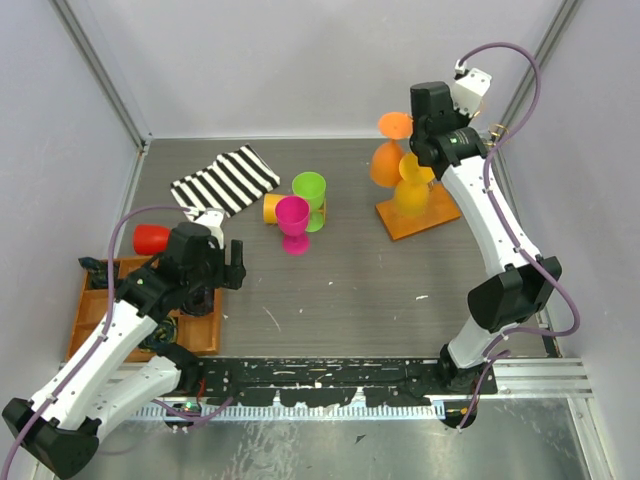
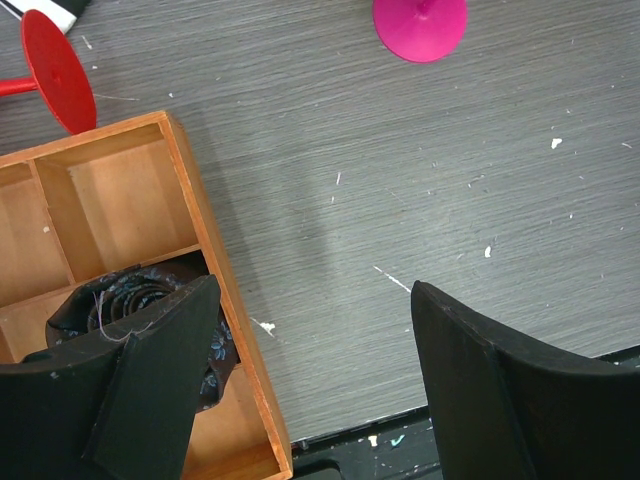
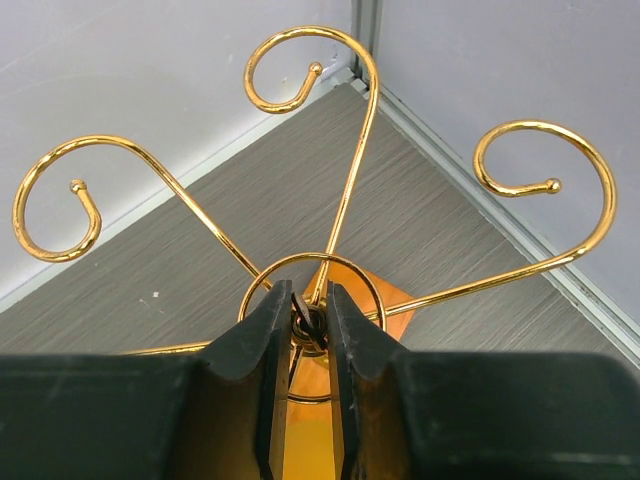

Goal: Place the wine glass upside down on the wine glass rack
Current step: Adjust the wine rack at the center of the board.

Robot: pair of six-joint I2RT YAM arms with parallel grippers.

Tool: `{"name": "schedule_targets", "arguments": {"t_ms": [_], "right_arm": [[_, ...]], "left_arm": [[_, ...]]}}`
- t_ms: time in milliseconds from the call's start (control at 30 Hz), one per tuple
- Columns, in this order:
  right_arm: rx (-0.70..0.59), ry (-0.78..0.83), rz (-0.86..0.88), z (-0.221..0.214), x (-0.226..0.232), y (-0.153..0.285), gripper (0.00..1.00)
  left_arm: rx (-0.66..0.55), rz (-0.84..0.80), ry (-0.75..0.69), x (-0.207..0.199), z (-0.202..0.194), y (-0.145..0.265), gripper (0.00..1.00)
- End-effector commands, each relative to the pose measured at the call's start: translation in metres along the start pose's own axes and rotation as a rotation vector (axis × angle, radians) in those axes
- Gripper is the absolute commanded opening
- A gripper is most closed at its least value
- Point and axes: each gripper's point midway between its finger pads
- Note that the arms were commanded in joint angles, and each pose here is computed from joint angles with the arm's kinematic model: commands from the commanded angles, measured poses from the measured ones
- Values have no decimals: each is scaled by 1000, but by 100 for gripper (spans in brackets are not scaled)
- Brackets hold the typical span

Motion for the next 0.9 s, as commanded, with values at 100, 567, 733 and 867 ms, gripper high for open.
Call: {"name": "schedule_targets", "arguments": {"t_ms": [100, 567, 733, 867], "right_arm": [[-87, -85, 64, 35, -1, 9, 28], [-242, -92, 178, 87, -13, 42, 52], [-298, 78, 242, 95, -19, 55, 62], [-335, 303, 300, 91, -20, 60, 72]], "left_arm": [[-11, -15, 4, -4, 3, 0, 85], [-14, -15, 5, -4, 3, 0, 85], [-14, -15, 4, -4, 3, 0, 85], [-6, -15, 2, -4, 2, -1, 85]]}}
Point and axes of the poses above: each gripper's point midway between its finger pads, its own y axis back along the fingers, its own x axis along the line the jaws close on, z = x × y, and after that the axes turned 13 degrees about y, right-handed
